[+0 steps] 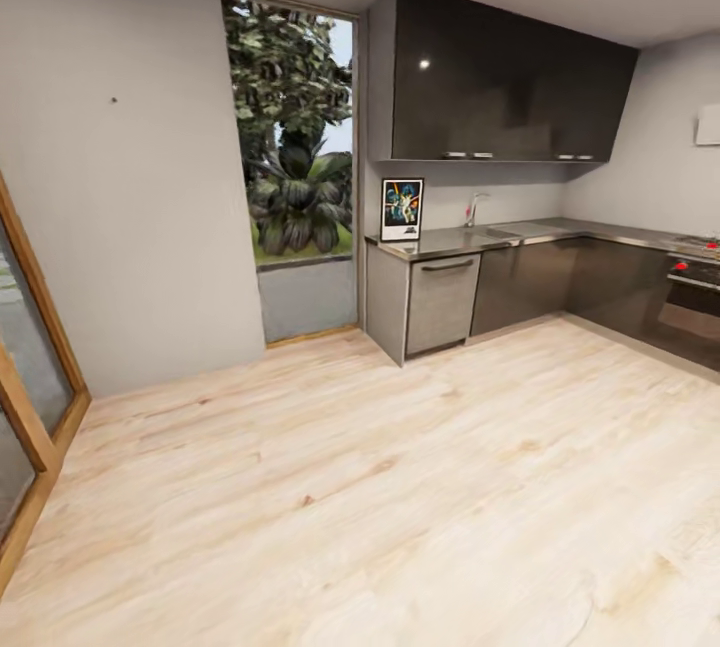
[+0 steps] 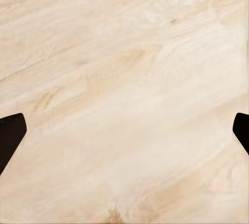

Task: Pick up the poster from the kitchen countertop and hang it on one of the wall nails in the kitchen.

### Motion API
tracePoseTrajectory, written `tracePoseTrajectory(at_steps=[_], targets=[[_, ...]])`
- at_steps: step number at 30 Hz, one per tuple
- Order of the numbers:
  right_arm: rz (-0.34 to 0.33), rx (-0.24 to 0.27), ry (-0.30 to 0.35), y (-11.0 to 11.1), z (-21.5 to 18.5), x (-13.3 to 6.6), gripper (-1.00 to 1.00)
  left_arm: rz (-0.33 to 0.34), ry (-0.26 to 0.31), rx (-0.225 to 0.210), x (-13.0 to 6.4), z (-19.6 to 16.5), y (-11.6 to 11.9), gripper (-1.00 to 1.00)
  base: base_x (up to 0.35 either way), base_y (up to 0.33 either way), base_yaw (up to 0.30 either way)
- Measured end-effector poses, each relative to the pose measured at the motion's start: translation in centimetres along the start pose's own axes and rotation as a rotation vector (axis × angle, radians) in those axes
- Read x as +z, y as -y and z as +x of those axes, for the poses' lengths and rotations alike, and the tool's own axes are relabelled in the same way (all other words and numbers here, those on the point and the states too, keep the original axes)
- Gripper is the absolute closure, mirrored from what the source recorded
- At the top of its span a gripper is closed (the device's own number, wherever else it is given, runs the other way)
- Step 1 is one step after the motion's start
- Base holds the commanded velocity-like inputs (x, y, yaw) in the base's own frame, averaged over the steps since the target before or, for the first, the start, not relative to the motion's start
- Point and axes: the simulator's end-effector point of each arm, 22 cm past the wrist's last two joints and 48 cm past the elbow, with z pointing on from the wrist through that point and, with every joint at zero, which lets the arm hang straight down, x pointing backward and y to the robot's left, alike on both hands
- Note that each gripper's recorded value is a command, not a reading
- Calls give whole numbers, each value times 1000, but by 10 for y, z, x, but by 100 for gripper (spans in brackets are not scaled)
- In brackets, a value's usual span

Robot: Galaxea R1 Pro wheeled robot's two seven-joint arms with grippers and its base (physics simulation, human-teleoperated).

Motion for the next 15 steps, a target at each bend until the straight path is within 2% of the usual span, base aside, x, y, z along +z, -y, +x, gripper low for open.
tracePoseTrajectory(at_steps=[4,11,15], targets=[[0,0,0,0,0,0,-100,0,0,0,0,0,0,-100,335,136,-186],[0,-1,0,0,0,0,-100,0,0,0,0,0,0,-100,335,137,-22],[0,0,0,0,0,0,-100,-10,-1,9,0,0,-10,-100,335,138,-3]])
